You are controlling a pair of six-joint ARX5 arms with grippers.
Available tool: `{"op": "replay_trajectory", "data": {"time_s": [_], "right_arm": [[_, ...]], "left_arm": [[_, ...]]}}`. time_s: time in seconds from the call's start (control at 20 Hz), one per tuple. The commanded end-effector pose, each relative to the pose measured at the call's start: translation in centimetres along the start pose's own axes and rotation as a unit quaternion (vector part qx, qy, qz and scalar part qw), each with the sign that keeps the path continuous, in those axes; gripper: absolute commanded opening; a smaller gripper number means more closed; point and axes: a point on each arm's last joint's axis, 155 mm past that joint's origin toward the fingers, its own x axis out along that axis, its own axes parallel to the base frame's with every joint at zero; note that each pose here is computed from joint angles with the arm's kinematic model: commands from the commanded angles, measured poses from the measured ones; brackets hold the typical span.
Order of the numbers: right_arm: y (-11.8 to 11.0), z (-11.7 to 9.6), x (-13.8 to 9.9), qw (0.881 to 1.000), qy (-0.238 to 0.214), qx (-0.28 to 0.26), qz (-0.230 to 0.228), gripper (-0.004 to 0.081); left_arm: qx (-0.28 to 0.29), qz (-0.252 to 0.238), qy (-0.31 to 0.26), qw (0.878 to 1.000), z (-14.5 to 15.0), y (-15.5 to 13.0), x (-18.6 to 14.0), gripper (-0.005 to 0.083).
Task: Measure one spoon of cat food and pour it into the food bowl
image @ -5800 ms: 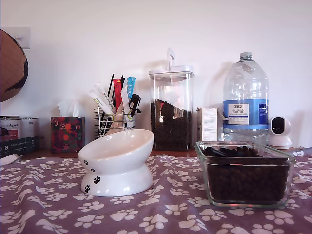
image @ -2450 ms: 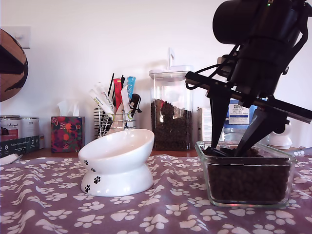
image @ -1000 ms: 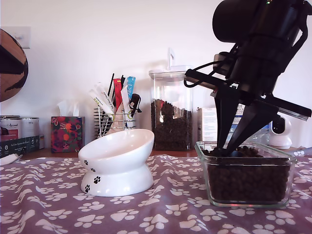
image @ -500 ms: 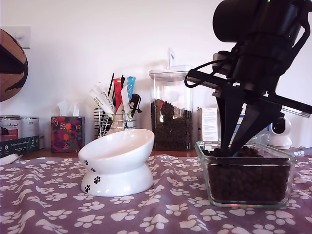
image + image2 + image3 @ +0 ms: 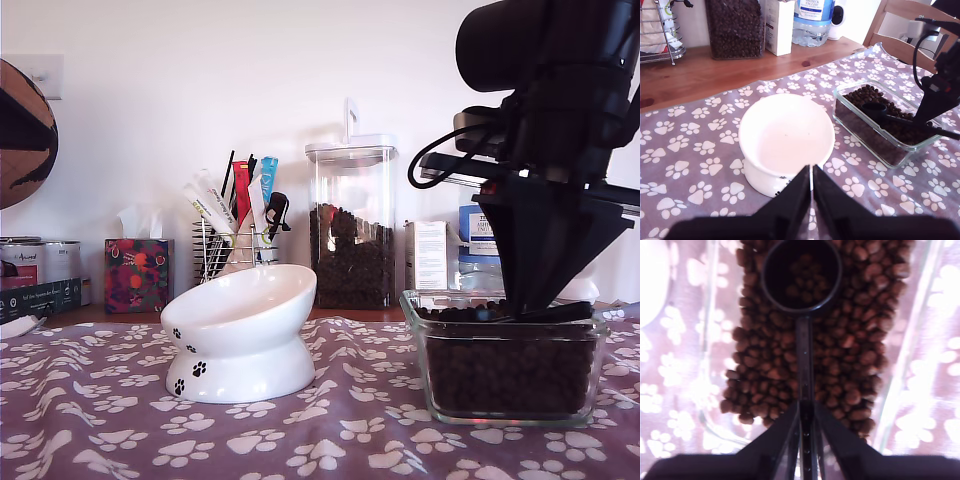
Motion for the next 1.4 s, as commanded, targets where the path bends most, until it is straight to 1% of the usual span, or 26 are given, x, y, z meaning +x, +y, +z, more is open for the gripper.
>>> {"op": "replay_trajectory", "data": {"time_s": [0.0, 0.2, 0.35, 0.4, 0.5, 0.8, 0.95, 1.05, 1.25, 1.3, 1.35], "right_arm": [[-0.39, -0.18, 0.18, 1.0, 0.008, -0.003, -0.01, 0.0063], [-0.34, 0.01, 0.06, 1.0, 0.005, -0.02, -0.01, 0.0081], [-0.32, 0.05, 0.07, 1.0, 0.004, -0.029, -0.009, 0.0199], [-0.35, 0.04, 0.07, 1.0, 0.005, -0.029, -0.01, 0.02], [-0.33, 0.03, 0.07, 1.0, 0.005, -0.029, -0.009, 0.0187], [-0.08, -0.06, 0.09, 0.999, 0.005, -0.033, -0.008, 0.011], [0.0, -0.22, 0.08, 0.999, 0.008, -0.033, -0.006, 0.003], [-0.13, -0.53, 0.08, 0.999, 0.015, -0.032, -0.008, -0.0003], [-0.31, -0.92, 0.06, 0.999, 0.023, -0.031, -0.011, -0.0002], [-0.3, -0.89, 0.06, 0.999, 0.022, -0.031, -0.011, 0.0005], [-0.24, -0.76, 0.07, 0.999, 0.019, -0.032, -0.01, 0.0034]], "left_arm": [[0.0, -0.003, 0.0, 1.0, -0.07, -0.1, 0.08, -0.002], [0.0, -0.003, 0.0, 1.0, -0.07, -0.11, 0.08, -0.002], [0.0, -0.003, 0.0, 1.0, -0.07, -0.1, 0.08, -0.002], [0.0, -0.003, 0.0, 1.0, -0.07, -0.1, 0.08, -0.002], [0.0, -0.003, 0.0, 1.0, -0.07, -0.1, 0.08, -0.002], [0.0, -0.003, 0.0, 1.0, -0.07, -0.1, 0.08, -0.002], [0.0, -0.003, 0.0, 1.0, -0.07, -0.09, 0.08, -0.002], [0.0, -0.003, 0.001, 1.0, -0.08, -0.1, 0.08, -0.002], [0.0, -0.003, 0.001, 1.0, -0.08, -0.1, 0.08, -0.002], [0.0, -0.003, 0.001, 1.0, -0.09, -0.1, 0.08, -0.002], [0.0, -0.003, 0.001, 1.0, -0.09, -0.1, 0.08, -0.002]]}}
